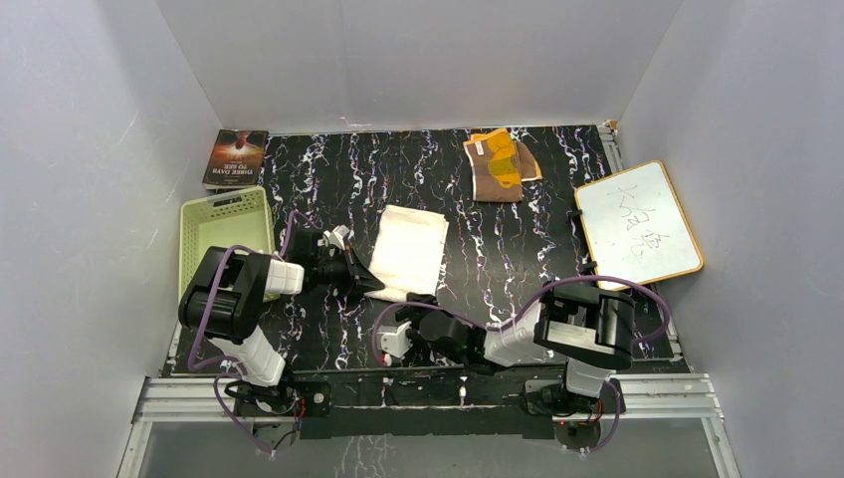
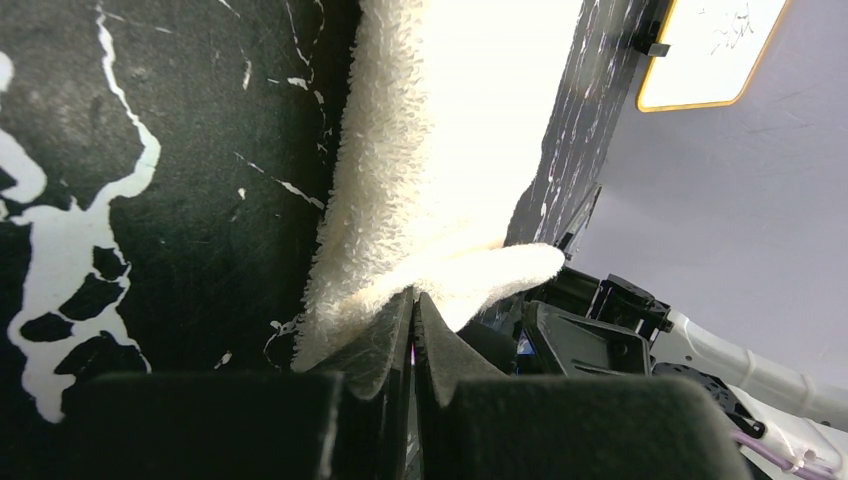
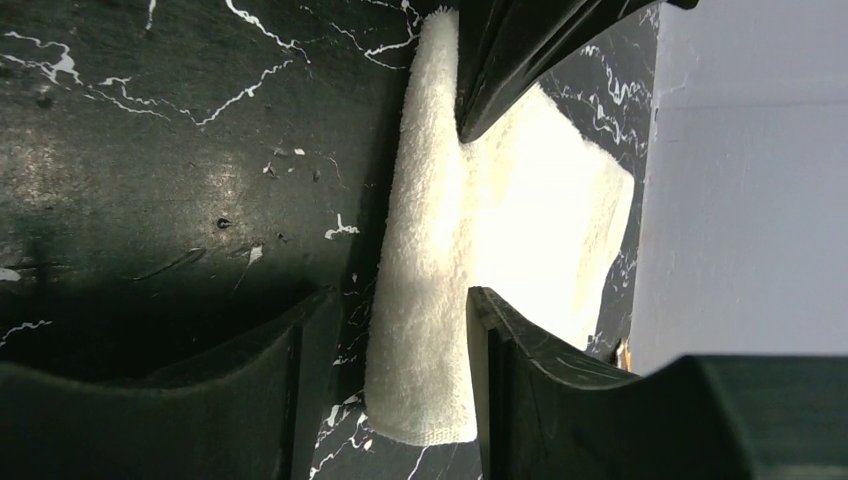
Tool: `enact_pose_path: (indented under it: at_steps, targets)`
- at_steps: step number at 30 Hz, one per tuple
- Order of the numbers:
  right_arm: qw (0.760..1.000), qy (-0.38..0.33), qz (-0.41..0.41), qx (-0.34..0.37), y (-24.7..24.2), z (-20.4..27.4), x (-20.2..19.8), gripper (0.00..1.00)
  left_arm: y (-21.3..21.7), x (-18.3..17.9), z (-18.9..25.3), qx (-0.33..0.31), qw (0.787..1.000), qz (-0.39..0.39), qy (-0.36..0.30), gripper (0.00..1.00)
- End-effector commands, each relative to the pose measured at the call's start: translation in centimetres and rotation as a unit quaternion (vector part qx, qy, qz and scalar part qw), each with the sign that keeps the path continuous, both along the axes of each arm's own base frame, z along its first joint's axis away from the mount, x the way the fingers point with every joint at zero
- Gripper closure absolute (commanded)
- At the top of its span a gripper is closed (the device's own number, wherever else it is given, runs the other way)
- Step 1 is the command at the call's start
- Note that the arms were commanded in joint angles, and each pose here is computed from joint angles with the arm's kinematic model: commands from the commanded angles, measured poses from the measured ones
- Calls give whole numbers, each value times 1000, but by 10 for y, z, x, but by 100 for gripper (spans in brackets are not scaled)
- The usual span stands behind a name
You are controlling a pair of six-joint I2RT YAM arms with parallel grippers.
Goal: Roll the towels
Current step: Roll the towel at the center of the board.
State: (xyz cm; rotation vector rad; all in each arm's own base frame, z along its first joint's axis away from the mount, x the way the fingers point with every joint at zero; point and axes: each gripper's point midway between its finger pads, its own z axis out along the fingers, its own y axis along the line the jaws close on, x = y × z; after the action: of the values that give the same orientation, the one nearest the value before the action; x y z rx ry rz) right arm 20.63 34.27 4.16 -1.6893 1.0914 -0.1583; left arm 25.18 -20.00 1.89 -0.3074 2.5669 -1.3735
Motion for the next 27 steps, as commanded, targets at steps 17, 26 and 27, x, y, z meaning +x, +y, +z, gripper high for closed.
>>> enact_pose_path:
  at_steps: [17,26,27]
  targets:
    - [977,173,-90,-80,-38,-55,8,87,14,-4,-26,56,998,9,30,100]
    - [941,318,-117,-3,-16,-37,7,100,14,14,7,53,999,-3,4,100]
    - [933,337,-121,21,-12,-27,8,100,16,19,15,53,999,-2,-3,100]
